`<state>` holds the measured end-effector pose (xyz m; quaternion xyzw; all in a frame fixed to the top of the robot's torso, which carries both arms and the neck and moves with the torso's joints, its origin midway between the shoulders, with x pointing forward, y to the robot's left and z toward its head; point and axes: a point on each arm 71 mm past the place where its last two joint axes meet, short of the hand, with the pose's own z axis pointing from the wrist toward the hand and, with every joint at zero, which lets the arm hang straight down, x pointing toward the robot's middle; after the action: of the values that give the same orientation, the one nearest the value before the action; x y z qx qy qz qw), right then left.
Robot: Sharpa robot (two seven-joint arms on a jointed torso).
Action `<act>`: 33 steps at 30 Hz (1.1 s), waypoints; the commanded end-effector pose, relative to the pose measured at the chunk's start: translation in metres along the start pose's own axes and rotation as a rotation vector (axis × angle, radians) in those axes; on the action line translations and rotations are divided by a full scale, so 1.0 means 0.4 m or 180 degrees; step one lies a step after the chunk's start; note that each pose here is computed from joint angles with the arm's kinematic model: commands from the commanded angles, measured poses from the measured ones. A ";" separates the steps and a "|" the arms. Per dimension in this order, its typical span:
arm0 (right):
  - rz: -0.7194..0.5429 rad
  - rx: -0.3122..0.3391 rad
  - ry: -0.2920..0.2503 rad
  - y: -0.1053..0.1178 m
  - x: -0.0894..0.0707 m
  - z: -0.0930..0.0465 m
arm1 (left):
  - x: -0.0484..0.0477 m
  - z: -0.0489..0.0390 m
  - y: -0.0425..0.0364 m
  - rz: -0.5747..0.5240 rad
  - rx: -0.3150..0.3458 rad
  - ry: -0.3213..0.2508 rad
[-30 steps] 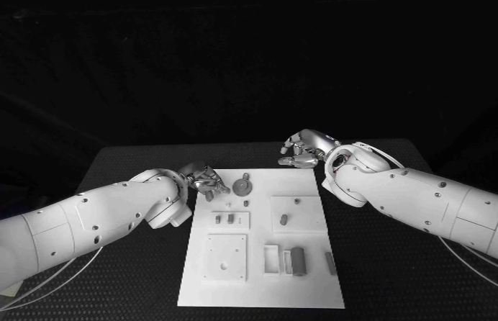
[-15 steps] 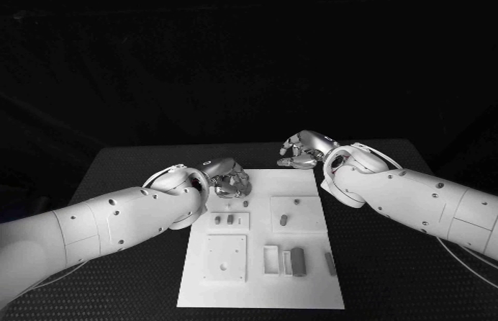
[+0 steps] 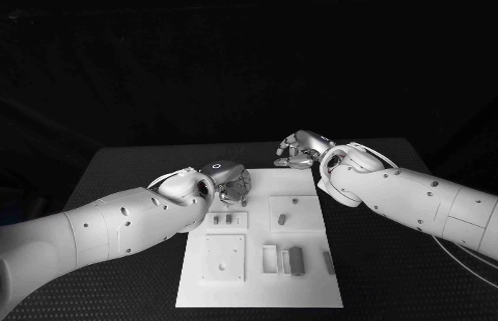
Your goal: Assemble the parts on the task board
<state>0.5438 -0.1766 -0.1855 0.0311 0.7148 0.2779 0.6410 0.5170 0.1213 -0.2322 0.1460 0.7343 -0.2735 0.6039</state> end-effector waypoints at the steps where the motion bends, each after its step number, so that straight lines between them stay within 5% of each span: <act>1: -0.0006 -0.0022 0.0038 0.003 0.003 0.000 | 0.005 0.002 -0.005 0.0128 0.0048 0.0038; 14: -0.0006 -0.0018 0.0034 0.001 0.003 0.000 | 0.026 0.004 -0.003 0.0138 -0.0003 0.0244; 33: -0.0008 -0.0014 0.0023 0.001 0.003 0.000 | 0.058 0.011 0.000 0.0152 -0.0057 0.0170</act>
<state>0.5438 -0.1764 -0.1860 0.0311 0.7152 0.2780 0.6405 0.5152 0.1184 -0.2570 0.1627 0.7571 -0.2448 0.5834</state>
